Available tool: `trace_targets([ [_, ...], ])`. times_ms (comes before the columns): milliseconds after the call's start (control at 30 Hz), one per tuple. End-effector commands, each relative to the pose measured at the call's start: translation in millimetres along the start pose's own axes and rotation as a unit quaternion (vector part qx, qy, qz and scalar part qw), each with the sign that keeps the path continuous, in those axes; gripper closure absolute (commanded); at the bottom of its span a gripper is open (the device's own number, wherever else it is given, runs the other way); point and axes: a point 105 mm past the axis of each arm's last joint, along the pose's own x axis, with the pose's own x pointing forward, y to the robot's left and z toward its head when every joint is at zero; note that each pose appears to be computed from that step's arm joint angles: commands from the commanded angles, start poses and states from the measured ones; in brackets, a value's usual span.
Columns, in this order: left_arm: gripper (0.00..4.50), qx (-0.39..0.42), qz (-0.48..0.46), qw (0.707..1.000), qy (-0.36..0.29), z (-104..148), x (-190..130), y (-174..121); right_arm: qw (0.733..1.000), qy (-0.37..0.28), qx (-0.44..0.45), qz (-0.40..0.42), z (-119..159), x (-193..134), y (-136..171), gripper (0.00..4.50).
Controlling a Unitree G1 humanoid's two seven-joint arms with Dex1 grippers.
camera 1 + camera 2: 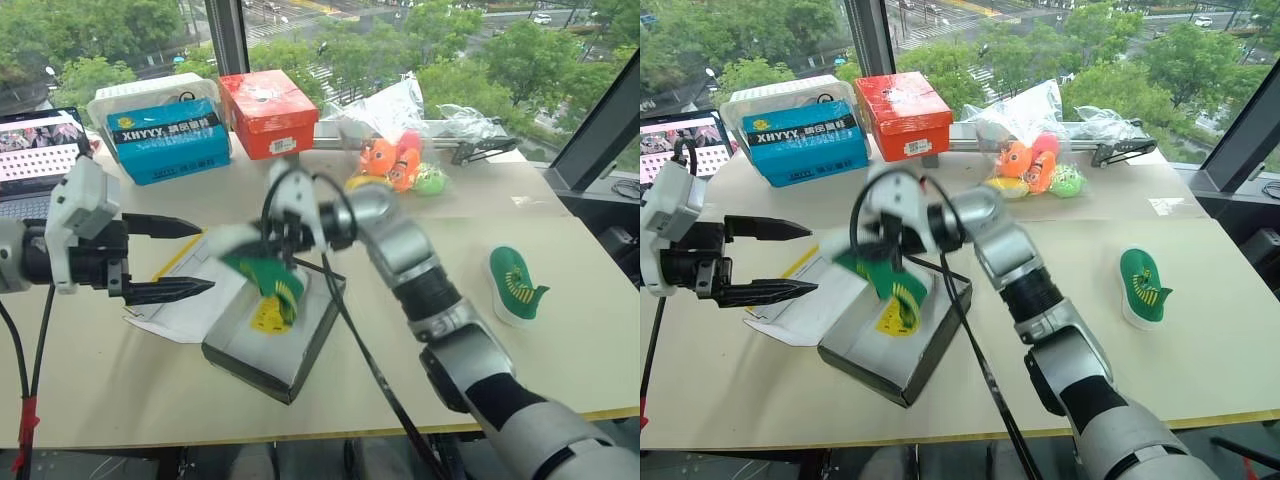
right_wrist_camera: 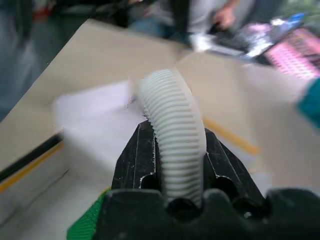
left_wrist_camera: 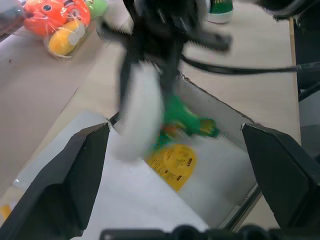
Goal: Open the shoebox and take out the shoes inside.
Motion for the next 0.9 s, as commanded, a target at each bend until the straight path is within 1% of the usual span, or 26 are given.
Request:
trace_targets([
  [33,0.00,0.027,-0.005,1.000,-0.004,9.0,-0.3,0.9,0.998,-0.046,0.011,-0.037,27.0,-12.9,-12.0,3.94],
  [67,0.00,0.028,-0.007,1.000,-0.004,9.1,0.4,1.6,0.997,-0.060,0.031,-0.044,32.9,-18.7,-14.8,3.94],
  [100,0.00,0.029,-0.008,1.000,-0.005,9.3,0.8,2.5,0.993,-0.083,0.070,-0.052,41.5,-25.9,-18.7,3.94],
  [133,0.00,0.030,-0.010,0.999,-0.005,9.5,1.7,3.9,0.978,-0.133,0.144,-0.073,57.6,-42.1,-30.7,3.94],
  [167,0.00,0.031,-0.011,0.999,-0.006,9.6,2.3,5.0,0.964,-0.166,0.193,-0.079,68.2,-52.7,-36.4,3.94],
  [200,0.00,0.032,-0.014,0.999,-0.007,9.5,3.6,5.9,0.949,-0.181,0.241,-0.094,72.0,-67.5,-43.7,3.94],
  [267,0.00,0.034,-0.021,0.999,-0.010,8.8,7.5,7.4,0.932,-0.176,0.293,-0.122,67.8,-95.1,-49.1,3.94],
  [333,0.00,0.034,-0.028,0.999,-0.014,8.2,11.1,8.9,0.916,-0.170,0.325,-0.159,62.4,-119.5,-52.8,3.94],
  [400,0.00,0.038,-0.035,0.999,-0.016,7.5,14.9,10.7,0.894,-0.174,0.362,-0.200,55.2,-146.8,-57.4,3.94],
  [433,0.00,0.039,-0.038,0.998,-0.018,7.9,16.8,12.0,0.881,-0.169,0.378,-0.226,47.3,-163.2,-58.7,3.94],
  [500,0.00,0.042,-0.042,0.998,-0.020,8.7,19.3,13.7,0.865,-0.147,0.396,-0.271,29.8,-188.0,-57.0,3.94],
  [567,0.00,0.044,-0.048,0.998,-0.023,9.1,21.9,14.7,0.856,-0.100,0.406,-0.304,5.1,-209.6,-46.3,3.94],
  [633,0.00,0.044,-0.050,0.997,-0.023,8.4,23.0,15.6,0.849,-0.044,0.410,-0.330,-20.7,-223.4,-35.7,3.94],
  [700,0.00,0.045,-0.053,0.997,-0.024,7.9,24.6,16.2,0.830,0.014,0.426,-0.360,-55.1,-239.2,-27.5,3.94],
  [733,0.00,0.045,-0.053,0.997,-0.025,7.8,25.4,16.4,0.823,0.040,0.431,-0.367,-70.2,-245.1,-21.9,3.94],
  [767,0.00,0.046,-0.054,0.997,-0.025,7.7,26.0,16.6,0.820,0.054,0.434,-0.368,-78.8,-248.3,-17.9,3.94],
  [867,0.00,0.045,-0.056,0.997,-0.029,7.9,27.3,15.0,0.804,0.130,0.438,-0.381,-123.6,-265.9,-4.3,3.94],
  [900,0.00,0.045,-0.057,0.997,-0.029,7.9,27.2,14.6,0.800,0.146,0.438,-0.382,-133.5,-270.3,-1.6,3.94],
])
